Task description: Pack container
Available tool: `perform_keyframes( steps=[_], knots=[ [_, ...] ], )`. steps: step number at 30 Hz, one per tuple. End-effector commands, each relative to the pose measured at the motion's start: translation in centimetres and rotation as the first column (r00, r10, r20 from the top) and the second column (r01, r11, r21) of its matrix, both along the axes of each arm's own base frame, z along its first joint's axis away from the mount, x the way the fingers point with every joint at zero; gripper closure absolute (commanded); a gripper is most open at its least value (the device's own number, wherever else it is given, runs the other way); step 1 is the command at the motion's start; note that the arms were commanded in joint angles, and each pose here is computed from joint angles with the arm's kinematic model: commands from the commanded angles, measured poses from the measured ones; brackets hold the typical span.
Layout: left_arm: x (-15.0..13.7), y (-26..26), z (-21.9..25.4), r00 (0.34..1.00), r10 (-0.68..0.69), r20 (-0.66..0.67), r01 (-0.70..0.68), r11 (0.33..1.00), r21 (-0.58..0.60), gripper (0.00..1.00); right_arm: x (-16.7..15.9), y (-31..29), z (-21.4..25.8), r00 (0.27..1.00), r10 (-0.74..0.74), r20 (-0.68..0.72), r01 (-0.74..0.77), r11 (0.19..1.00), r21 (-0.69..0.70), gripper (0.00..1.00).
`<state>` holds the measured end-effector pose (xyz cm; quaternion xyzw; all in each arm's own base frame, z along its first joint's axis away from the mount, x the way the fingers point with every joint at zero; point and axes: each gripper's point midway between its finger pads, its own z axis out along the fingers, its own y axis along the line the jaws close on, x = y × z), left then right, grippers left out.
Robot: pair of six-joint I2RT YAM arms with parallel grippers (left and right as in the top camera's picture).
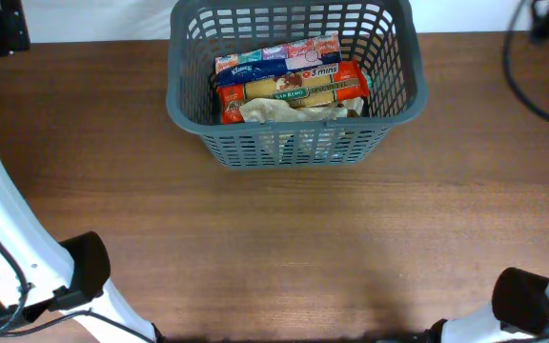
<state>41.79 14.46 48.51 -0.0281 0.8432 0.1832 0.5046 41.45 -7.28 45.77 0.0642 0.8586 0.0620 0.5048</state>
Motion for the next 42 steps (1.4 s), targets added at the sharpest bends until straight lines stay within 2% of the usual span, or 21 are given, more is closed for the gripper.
perform_keyframes(
  steps=[1,9,14,16,23,31,36,42],
  knots=[
    [-0.9,-0.3,0.2,1.000,0.011,0.003,-0.011,1.000,-0.023,0.01,0.7,4.8,0.2,0.990,0.137,0.013,-0.138,0.990,0.026,0.01],
    [-2.8,-0.9,-3.2,0.988,0.007,-0.152,-0.018,0.997,-0.070,0.01,0.1,15.2,0.4,0.927,0.374,0.024,-0.375,0.927,0.026,0.01],
    [-4.4,-1.4,-5.3,0.967,0.001,-0.255,-0.027,0.995,-0.100,0.01,-1.0,19.8,0.4,0.880,0.474,0.022,-0.475,0.880,0.026,0.01],
    [-4.3,-1.3,-5.2,0.968,0.001,-0.249,-0.027,0.995,-0.098,0.01,-1.4,20.7,0.1,0.869,0.494,0.010,-0.495,0.869,-0.001,0.01],
    [-4.4,-1.4,-5.3,0.967,0.001,-0.254,-0.027,0.995,-0.100,0.01,-1.0,19.0,-0.9,0.910,0.412,-0.038,-0.414,0.908,-0.064,0.01],
    [-4.4,-1.4,-5.3,0.967,0.001,-0.254,-0.027,0.995,-0.100,0.01,-0.4,15.1,-1.4,0.973,0.217,-0.074,-0.227,0.956,-0.185,0.01],
    [-4.4,-1.4,-5.3,0.967,0.001,-0.254,-0.027,0.995,-0.100,0.01,-3.8,13.0,2.8,0.988,0.151,0.039,-0.139,0.965,-0.221,0.01],
    [-4.4,-1.4,-5.3,0.967,0.001,-0.254,-0.027,0.995,-0.100,0.01,-12.0,11.0,7.7,0.967,0.146,0.208,-0.095,0.966,-0.240,0.01]
  ],
)
